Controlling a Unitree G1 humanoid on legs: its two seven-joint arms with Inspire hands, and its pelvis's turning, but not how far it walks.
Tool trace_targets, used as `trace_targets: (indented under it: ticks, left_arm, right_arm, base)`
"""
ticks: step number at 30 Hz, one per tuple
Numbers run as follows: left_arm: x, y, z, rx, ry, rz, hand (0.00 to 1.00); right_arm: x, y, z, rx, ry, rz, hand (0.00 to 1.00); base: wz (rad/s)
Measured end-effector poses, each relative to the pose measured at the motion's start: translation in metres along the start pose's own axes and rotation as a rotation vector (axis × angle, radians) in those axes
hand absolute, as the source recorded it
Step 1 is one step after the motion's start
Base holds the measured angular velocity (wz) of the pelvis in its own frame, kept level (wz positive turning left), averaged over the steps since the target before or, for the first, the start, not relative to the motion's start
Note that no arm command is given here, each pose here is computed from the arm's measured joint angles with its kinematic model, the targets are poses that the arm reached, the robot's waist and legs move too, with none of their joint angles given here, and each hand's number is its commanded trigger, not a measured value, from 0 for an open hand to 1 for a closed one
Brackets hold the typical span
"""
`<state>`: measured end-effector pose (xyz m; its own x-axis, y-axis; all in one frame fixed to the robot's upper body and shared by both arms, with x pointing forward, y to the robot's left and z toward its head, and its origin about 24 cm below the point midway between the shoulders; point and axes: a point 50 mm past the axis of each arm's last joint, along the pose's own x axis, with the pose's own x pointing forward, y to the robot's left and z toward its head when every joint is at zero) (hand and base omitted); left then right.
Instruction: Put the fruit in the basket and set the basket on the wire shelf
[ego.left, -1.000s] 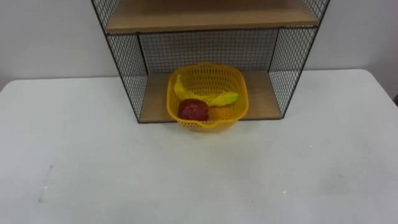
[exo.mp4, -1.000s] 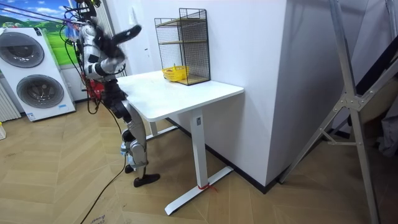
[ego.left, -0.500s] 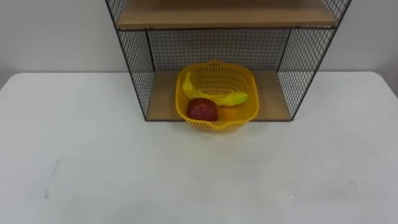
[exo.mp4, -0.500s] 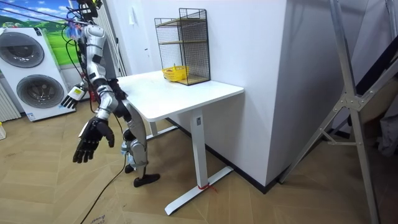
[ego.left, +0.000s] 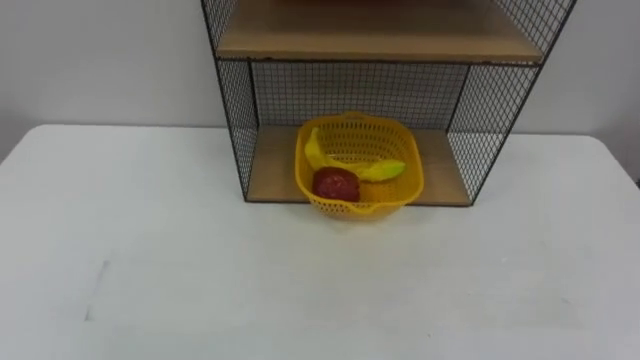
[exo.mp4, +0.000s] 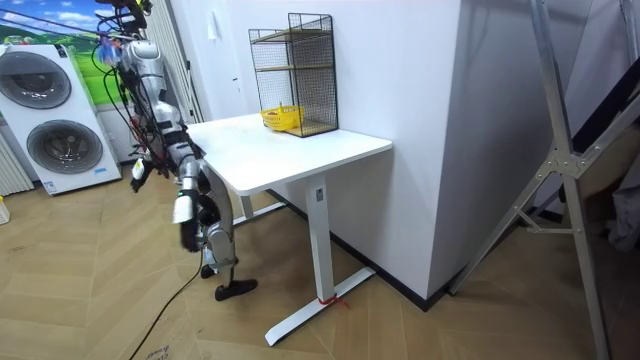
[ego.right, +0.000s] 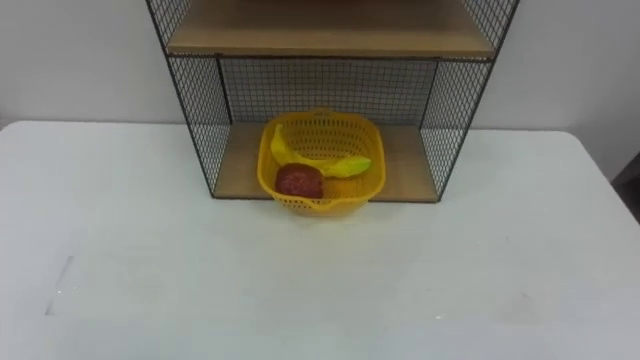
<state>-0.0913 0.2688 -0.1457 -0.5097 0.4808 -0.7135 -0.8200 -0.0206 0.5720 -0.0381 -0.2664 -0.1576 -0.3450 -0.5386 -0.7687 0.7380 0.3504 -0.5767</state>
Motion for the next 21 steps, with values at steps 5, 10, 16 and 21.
trace_targets:
  ticks: [5, 10, 16, 21]
  left_arm:
    - [-0.023, -0.055, 0.007, 0.873, -0.36, -0.278, 0.0]
    - [-0.047, -0.094, 0.015, 1.159, -0.566, -0.387, 0.0]
    - [-0.045, -0.092, 0.006, 1.278, -0.518, -0.387, 0.0]
    - [-0.04, -0.083, 0.001, 1.314, -0.472, -0.403, 0.0]
  right_arm:
    - [-0.011, 0.034, 0.023, -0.556, -0.224, 0.21, 0.0]
    - [-0.018, 0.049, 0.021, -0.64, -0.203, 0.301, 0.0]
    - [-0.022, 0.057, 0.015, -0.686, -0.175, 0.39, 0.0]
    - [-0.023, 0.059, 0.014, -0.695, -0.17, 0.433, 0.0]
  base:
    - [0.05]
    - [-0.02]
    - [0.0]
    - [-0.04]
